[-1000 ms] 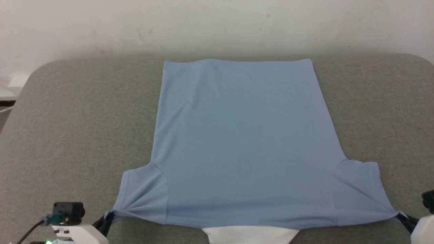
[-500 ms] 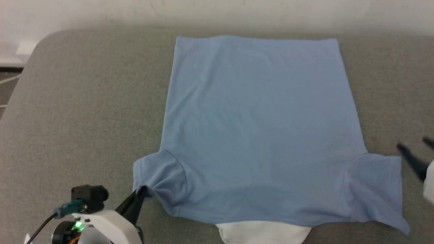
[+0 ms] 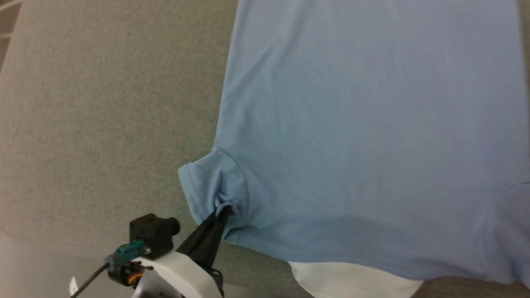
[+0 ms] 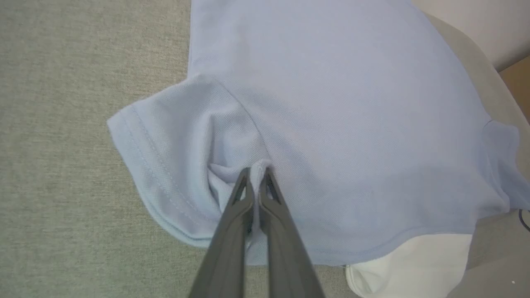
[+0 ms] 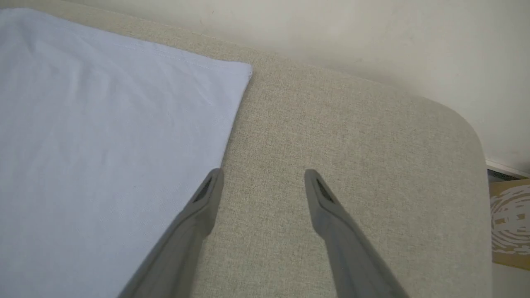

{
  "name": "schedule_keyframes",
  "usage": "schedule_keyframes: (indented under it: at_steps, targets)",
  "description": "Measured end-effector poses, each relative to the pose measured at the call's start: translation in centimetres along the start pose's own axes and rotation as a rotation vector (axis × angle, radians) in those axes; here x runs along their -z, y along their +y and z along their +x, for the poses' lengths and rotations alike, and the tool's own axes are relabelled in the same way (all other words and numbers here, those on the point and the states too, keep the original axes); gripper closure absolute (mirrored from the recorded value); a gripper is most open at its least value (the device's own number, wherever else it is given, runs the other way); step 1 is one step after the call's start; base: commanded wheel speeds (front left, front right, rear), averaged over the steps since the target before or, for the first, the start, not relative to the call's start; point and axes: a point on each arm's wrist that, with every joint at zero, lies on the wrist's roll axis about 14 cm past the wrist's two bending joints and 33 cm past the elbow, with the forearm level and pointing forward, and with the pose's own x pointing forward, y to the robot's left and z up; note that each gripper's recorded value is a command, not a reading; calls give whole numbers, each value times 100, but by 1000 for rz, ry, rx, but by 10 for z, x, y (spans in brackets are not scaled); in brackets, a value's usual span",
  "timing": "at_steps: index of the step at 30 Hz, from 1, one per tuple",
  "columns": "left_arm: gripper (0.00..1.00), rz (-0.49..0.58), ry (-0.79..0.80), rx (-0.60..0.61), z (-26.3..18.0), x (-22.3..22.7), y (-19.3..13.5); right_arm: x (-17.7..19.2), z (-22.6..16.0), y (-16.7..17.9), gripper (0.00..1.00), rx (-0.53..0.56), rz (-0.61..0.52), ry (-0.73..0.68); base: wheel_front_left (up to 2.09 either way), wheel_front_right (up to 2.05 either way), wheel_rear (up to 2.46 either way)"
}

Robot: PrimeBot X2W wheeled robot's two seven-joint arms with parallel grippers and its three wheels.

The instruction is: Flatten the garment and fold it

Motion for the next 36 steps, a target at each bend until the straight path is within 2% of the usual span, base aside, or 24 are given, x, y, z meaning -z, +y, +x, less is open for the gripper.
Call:
schedule_keyframes:
  at_steps: [9, 20, 21, 22, 29, 36]
  targets:
    - [100, -46, 2, -69, 6, 11, 4, -16, 88, 2, 0, 29, 6, 128, 0, 0, 0]
    - [100, -75, 11, -185, 4, 22, 28, 15, 169, 42, 0, -33, 13, 215, 0, 0, 0]
    - [100, -73, 14, -197, 4, 23, 31, 16, 172, 43, 69, -35, 10, 217, 0, 0, 0]
    - [100, -71, 17, -208, 3, 24, 34, 17, 175, 43, 100, -35, 4, 214, 0, 0, 0]
    - [100, -67, 9, -207, 4, 24, 36, 18, 178, 49, 100, -51, -20, 190, 0, 0, 0]
    - [100, -48, -25, -196, 2, 15, 35, 29, 154, 45, 100, -40, -61, 189, 0, 0, 0]
